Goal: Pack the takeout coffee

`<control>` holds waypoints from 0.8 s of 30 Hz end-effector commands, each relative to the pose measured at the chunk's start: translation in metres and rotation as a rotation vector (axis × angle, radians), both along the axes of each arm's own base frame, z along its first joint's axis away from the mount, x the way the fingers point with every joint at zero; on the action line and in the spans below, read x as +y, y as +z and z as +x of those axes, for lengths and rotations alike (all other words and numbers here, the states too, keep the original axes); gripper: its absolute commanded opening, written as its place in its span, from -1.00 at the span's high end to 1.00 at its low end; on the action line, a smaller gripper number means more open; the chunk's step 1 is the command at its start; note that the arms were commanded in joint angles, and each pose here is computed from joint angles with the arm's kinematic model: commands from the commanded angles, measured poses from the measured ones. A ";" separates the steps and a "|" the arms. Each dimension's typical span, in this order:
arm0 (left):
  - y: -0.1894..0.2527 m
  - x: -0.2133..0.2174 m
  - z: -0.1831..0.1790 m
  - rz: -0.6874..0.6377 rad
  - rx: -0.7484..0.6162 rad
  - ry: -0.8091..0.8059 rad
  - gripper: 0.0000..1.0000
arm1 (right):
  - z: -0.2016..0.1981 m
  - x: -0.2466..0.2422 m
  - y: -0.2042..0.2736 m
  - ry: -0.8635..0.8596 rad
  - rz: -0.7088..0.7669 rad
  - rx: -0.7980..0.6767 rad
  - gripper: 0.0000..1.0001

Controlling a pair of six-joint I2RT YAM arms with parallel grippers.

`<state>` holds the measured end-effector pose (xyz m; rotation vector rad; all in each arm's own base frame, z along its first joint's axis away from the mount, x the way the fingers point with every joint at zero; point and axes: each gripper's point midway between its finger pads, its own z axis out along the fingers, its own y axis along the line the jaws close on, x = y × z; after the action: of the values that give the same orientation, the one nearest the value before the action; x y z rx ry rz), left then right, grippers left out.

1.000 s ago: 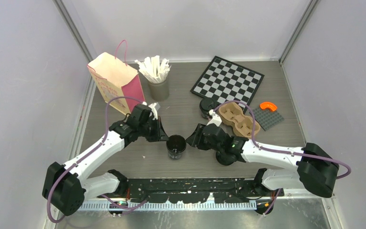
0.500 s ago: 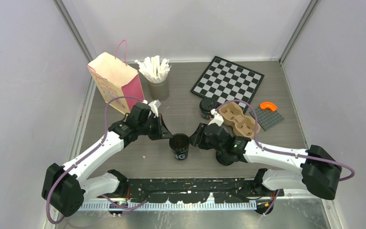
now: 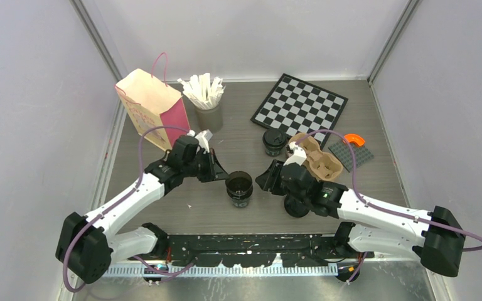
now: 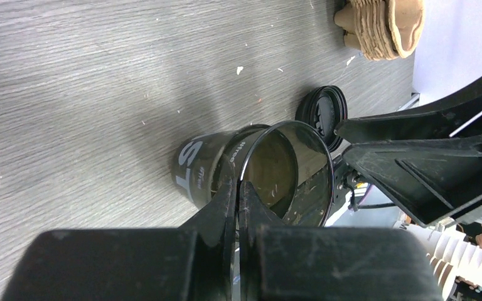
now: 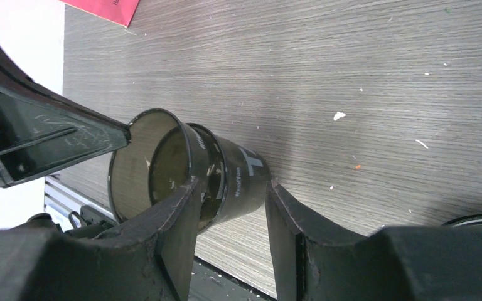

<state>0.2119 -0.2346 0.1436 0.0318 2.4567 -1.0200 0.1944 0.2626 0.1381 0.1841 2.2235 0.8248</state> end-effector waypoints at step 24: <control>0.077 0.007 0.028 -0.022 -0.249 0.060 1.00 | -0.002 0.022 0.011 0.060 0.032 0.021 0.04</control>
<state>0.2307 -0.2315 0.1968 0.0534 2.2745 -0.9926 0.1856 0.2664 0.1297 0.1477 2.2827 0.8335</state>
